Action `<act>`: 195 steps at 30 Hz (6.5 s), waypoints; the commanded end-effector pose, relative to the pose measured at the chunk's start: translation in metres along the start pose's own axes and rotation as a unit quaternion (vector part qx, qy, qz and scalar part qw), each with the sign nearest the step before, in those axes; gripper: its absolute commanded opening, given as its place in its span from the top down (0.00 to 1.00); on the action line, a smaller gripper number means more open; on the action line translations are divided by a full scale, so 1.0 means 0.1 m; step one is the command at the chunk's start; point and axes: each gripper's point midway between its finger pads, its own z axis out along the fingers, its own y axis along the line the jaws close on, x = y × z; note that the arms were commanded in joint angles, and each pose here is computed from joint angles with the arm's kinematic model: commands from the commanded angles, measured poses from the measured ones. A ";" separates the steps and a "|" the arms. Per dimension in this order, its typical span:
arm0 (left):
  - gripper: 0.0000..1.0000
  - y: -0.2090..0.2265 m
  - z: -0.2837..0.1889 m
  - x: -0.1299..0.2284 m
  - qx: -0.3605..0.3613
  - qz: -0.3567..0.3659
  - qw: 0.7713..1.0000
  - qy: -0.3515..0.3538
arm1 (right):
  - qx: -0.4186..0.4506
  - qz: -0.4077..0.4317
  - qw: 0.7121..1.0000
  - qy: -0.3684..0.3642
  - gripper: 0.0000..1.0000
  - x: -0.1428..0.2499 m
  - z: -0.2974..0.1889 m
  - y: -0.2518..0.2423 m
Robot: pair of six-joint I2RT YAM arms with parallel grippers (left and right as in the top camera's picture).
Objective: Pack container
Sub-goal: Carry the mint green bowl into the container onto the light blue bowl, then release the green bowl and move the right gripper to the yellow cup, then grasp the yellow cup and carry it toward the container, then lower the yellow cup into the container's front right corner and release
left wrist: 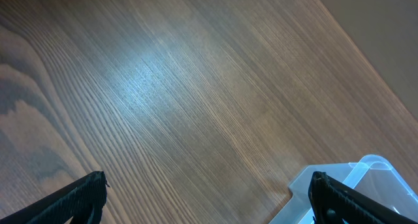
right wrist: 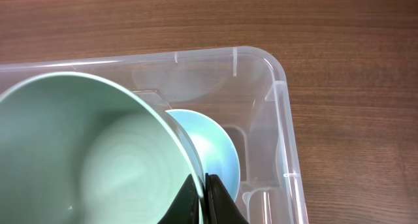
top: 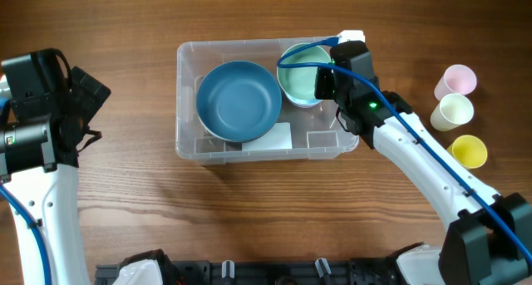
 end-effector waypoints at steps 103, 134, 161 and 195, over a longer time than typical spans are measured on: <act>0.00 0.00 -0.05 -0.06 0.004 -0.006 1.000 -0.009 | 0.297 0.503 0.780 0.223 0.59 1.93 -1.03 -3.08; 0.00 0.00 -0.05 -0.06 0.004 -0.006 1.000 -0.009 | 0.175 0.392 0.893 0.135 0.96 1.18 -1.34 -2.64; 0.00 0.00 -0.05 -0.06 0.004 -0.006 1.000 -0.009 | -0.076 -0.030 0.995 0.061 0.96 -0.05 -1.36 -0.42; 0.00 0.00 -0.05 -0.06 0.004 -0.006 1.000 -0.009 | 0.003 -0.128 0.968 0.215 0.96 0.81 0.00 -0.06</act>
